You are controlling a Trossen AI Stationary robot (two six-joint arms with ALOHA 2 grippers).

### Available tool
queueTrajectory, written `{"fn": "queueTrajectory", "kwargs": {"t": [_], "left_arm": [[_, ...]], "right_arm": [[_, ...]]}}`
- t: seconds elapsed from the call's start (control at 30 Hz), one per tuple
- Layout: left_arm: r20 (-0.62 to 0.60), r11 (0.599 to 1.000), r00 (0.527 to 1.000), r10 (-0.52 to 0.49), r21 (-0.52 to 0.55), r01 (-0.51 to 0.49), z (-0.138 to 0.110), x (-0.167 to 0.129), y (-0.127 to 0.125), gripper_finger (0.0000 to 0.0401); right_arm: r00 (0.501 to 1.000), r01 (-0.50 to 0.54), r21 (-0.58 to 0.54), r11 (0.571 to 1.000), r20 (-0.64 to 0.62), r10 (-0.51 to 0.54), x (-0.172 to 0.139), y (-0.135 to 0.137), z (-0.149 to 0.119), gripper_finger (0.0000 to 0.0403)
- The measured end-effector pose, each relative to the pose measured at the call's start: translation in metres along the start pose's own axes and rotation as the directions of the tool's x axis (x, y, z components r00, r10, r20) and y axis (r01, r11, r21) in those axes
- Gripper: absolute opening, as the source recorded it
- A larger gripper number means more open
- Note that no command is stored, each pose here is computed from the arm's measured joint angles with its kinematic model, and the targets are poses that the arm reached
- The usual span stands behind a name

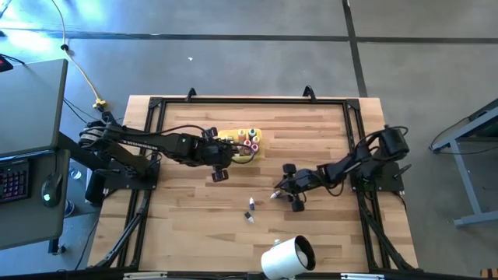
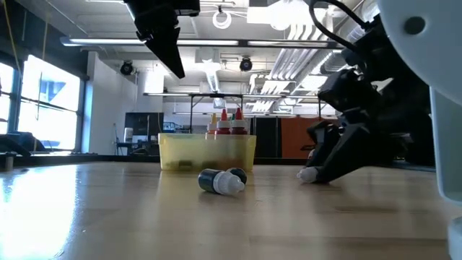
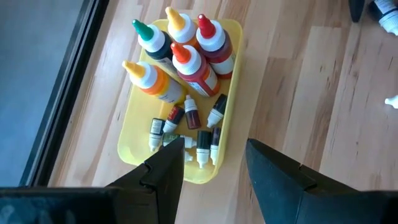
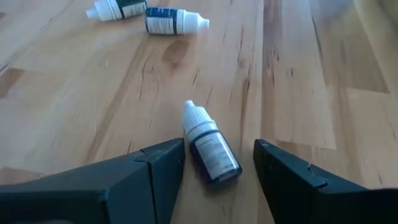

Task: Pick & Place food coloring
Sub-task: Put the small purple food coloring bottle into the yellow container

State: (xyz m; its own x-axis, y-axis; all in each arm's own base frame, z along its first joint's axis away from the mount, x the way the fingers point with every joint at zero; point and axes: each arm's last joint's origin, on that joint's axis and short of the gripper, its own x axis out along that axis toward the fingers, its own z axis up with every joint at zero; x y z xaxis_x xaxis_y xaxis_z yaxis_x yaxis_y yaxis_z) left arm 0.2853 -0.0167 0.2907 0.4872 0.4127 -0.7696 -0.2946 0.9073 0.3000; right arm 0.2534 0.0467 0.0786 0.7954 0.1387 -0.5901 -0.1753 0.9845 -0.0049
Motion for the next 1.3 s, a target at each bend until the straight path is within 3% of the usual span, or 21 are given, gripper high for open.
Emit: {"fn": "queueTrajectory", "kwargs": {"t": [0.27,0.5,0.63,0.77,0.83,0.9,1.03,1.17,1.3], "left_arm": [[-0.003,1.0,1.0,-0.011,0.001,0.011,0.0,0.0,0.0,0.0168],[-0.026,0.994,0.993,-0.111,0.001,0.111,-0.001,0.0,-0.003,0.0168],[-0.027,0.993,0.992,-0.122,0.0,0.122,-0.001,0.0,-0.004,0.0168],[-0.026,0.993,0.992,-0.122,0.0,0.122,-0.001,0.0,-0.004,0.0168],[-0.03,0.993,0.992,-0.122,0.001,0.122,-0.001,0.0,-0.004,0.0168],[-0.035,0.991,0.991,-0.13,-0.001,0.13,-0.002,0.0,-0.004,0.0168],[-0.055,0.989,0.988,-0.148,0.004,0.148,-0.003,0.0,-0.004,0.0168],[-0.062,0.989,0.987,-0.145,0.006,0.146,-0.004,0.0,-0.004,0.0168],[-0.063,0.989,0.987,-0.146,0.006,0.147,-0.004,0.0,-0.004,0.0168]], "right_arm": [[1.0,0.005,0.003,1.0,-0.017,-0.005,0.004,0.0,-0.006,0.0158],[0.997,-0.003,0.009,1.0,0.073,0.002,0.005,-0.001,0.004,0.0105],[0.986,0.02,0.047,0.999,0.167,-0.028,0.012,-0.01,0.034,0.0081],[0.969,0.112,-0.017,0.994,0.223,-0.105,0.024,-0.023,0.078,0.0063],[0.978,0.138,-0.044,0.99,0.166,-0.129,0.03,-0.031,0.097,0.0055],[0.99,0.137,-0.058,0.989,0.032,-0.136,0.033,-0.037,0.108,0.0049],[0.977,0.117,-0.062,0.991,-0.171,-0.126,0.031,-0.039,0.127,0.0049],[0.963,0.066,-0.106,0.992,-0.254,-0.091,0.027,-0.025,0.141,0.0069],[0.967,0.01,-0.145,0.989,-0.251,-0.047,0.026,-0.007,0.147,0.0097]]}}
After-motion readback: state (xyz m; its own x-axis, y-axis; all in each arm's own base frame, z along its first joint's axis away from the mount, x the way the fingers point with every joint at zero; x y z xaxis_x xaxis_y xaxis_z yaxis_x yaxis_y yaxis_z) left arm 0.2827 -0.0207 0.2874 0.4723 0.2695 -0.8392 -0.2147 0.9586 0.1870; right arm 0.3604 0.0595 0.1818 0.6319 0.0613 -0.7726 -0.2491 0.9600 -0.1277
